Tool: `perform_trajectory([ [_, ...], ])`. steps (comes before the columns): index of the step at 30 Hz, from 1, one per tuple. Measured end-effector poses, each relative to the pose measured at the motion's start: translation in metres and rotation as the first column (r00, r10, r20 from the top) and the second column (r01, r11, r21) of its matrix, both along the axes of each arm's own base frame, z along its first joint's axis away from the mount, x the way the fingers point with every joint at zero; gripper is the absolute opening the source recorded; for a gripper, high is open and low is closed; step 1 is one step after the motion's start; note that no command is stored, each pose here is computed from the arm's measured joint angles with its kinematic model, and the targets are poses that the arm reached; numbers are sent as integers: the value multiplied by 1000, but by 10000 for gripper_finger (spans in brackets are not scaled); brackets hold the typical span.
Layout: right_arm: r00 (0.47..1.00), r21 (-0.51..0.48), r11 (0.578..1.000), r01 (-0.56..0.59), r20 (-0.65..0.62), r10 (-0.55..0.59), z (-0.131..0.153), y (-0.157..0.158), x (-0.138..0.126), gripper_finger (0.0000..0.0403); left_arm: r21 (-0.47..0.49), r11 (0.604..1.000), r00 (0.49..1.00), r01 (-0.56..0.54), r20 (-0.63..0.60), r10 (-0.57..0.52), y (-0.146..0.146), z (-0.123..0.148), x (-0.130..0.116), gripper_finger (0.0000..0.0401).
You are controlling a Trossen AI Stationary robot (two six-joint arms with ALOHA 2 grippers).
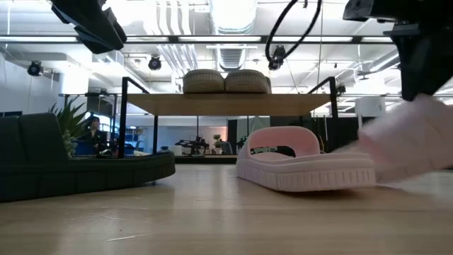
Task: Pick and place slides into the shelf
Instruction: Adjust the right pink slide
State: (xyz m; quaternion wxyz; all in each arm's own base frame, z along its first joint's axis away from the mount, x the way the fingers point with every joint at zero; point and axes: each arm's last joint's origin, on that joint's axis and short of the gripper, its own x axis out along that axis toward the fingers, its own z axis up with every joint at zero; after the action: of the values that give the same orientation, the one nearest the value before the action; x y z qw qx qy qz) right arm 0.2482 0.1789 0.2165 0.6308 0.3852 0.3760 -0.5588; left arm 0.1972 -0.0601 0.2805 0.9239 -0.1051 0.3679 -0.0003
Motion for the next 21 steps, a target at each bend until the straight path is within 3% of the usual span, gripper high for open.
perform_trajectory([
  [4,1000,53,999,-11,19,10,-3,4,4,115,0,1000,1000,1,1,-1,0,0,0,8],
  [7,996,140,988,-66,-54,75,2,7,4,159,3,1000,1000,3,1,-3,0,0,0,8],
  [10,965,258,952,-166,-157,211,7,12,1,190,6,1000,1000,6,1,-6,0,0,0,8],
  [12,954,256,956,-147,-219,205,12,13,-5,199,6,1000,1000,6,1,-6,0,0,0,8],
  [16,946,129,992,-2,-320,43,16,8,-22,187,6,1000,1000,6,1,-6,0,0,0,8],
  [21,918,103,988,113,-392,-64,4,2,-31,106,6,1000,1000,6,1,-6,0,0,0,8],
])
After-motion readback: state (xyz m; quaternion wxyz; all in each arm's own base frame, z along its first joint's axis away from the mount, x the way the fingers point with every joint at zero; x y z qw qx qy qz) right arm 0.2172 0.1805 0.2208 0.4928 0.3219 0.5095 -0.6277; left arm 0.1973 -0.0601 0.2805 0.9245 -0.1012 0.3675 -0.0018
